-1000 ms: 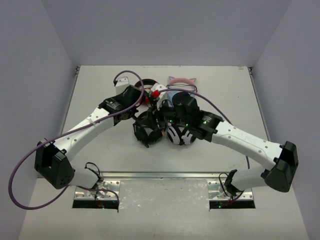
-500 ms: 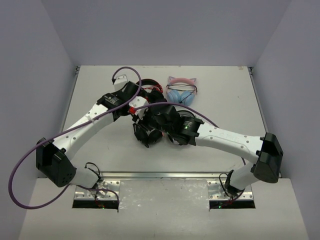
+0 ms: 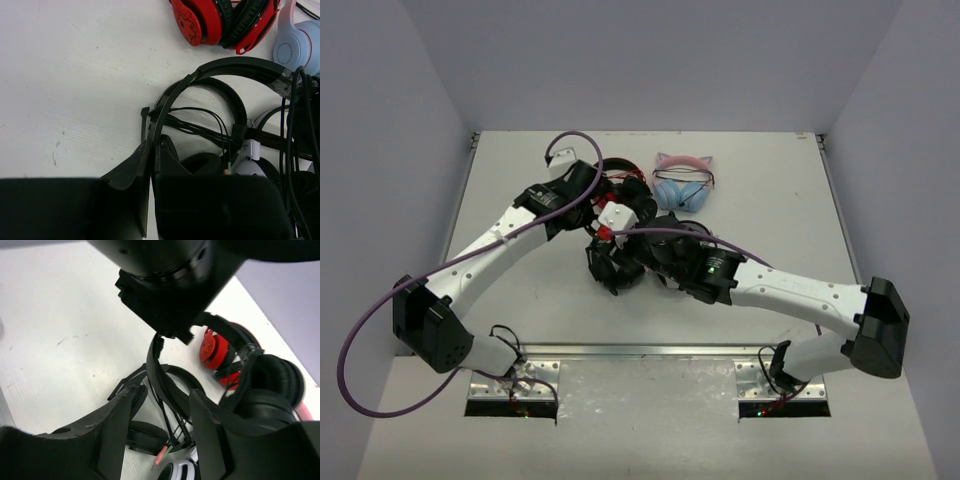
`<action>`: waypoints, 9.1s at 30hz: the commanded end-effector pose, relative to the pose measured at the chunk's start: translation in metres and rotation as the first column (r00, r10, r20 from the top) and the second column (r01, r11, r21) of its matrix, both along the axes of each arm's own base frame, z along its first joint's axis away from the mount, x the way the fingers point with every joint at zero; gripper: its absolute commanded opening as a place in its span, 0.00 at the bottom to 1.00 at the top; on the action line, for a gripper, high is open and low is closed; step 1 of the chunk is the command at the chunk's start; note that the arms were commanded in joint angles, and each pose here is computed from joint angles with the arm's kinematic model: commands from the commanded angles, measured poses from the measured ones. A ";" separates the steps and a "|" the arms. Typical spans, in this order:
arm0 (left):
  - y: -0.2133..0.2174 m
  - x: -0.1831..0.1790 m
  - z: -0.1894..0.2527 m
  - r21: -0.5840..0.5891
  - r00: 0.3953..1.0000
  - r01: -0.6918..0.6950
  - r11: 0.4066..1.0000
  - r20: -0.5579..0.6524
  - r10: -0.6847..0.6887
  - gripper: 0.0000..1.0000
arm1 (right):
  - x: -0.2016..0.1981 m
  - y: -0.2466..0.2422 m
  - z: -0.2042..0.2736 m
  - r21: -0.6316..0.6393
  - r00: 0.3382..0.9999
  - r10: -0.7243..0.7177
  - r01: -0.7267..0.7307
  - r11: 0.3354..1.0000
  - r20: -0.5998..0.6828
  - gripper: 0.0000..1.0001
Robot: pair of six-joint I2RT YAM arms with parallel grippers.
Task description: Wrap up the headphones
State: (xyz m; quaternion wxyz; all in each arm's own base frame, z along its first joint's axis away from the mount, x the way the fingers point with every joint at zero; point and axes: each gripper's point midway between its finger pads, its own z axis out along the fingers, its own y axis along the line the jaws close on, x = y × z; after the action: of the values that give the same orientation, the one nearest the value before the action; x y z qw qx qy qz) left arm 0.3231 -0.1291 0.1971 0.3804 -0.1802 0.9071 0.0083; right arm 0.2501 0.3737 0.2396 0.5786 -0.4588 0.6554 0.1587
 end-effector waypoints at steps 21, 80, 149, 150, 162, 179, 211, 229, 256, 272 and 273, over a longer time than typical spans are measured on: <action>-0.013 0.025 0.058 -0.129 0.992 0.028 0.991 0.129 -0.011 0.00 | 0.008 0.018 0.030 -0.022 0.987 0.094 -0.092 0.996 0.131 0.40; -0.007 0.013 0.049 -0.109 0.985 0.081 0.991 0.163 -0.063 0.00 | 0.068 -0.029 0.060 0.186 0.986 -0.160 0.148 0.971 0.054 0.01; 0.007 0.014 0.061 -0.046 0.953 0.002 0.999 0.304 0.012 0.00 | 0.110 -0.011 0.004 0.044 0.902 -0.322 0.348 0.936 -0.286 0.01; 0.006 0.014 0.060 -0.049 0.953 0.007 0.999 0.302 0.008 0.00 | 0.110 -0.009 0.004 0.042 0.904 -0.311 0.337 0.941 -0.294 0.03; -0.010 0.016 0.048 -0.082 0.956 0.081 0.993 0.289 -0.054 0.00 | 0.100 -0.001 0.023 0.122 0.921 -0.231 0.281 0.952 -0.315 0.19; -0.008 0.024 0.026 -0.089 0.969 0.082 0.993 0.240 -0.059 0.00 | 0.114 -0.034 0.037 0.125 0.898 -0.357 0.397 0.909 -0.258 0.28; 0.109 0.104 0.037 0.086 0.976 0.063 0.994 0.201 -0.079 0.00 | 0.034 -0.160 0.060 0.208 0.893 -0.407 0.443 0.872 -0.192 0.99; 0.191 0.153 -0.064 0.200 0.909 0.361 0.911 0.141 -0.391 0.00 | -0.001 -0.172 0.039 0.276 0.913 -0.331 0.390 0.879 -0.237 0.99; 0.246 0.126 -0.172 0.171 0.966 0.257 0.951 -0.021 -0.257 0.19 | -0.007 -0.176 0.032 0.290 0.924 -0.315 0.370 0.883 -0.219 0.99; 0.301 0.094 -0.029 0.278 0.947 -0.290 0.916 0.220 0.233 1.00 | 0.002 -0.183 0.023 0.240 0.905 -0.376 0.416 0.877 -0.197 0.99; 0.303 0.087 -0.019 0.235 0.923 -0.360 0.903 0.231 0.308 1.00 | 0.004 -0.185 0.025 0.236 0.901 -0.388 0.426 0.873 -0.194 0.99</action>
State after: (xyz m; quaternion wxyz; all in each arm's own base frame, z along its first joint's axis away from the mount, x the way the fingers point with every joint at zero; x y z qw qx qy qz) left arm 0.4223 0.1480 0.1221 0.4432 -0.1664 0.8702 0.1361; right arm 0.2454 0.1915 0.2531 0.5914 -0.2236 0.7563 0.1682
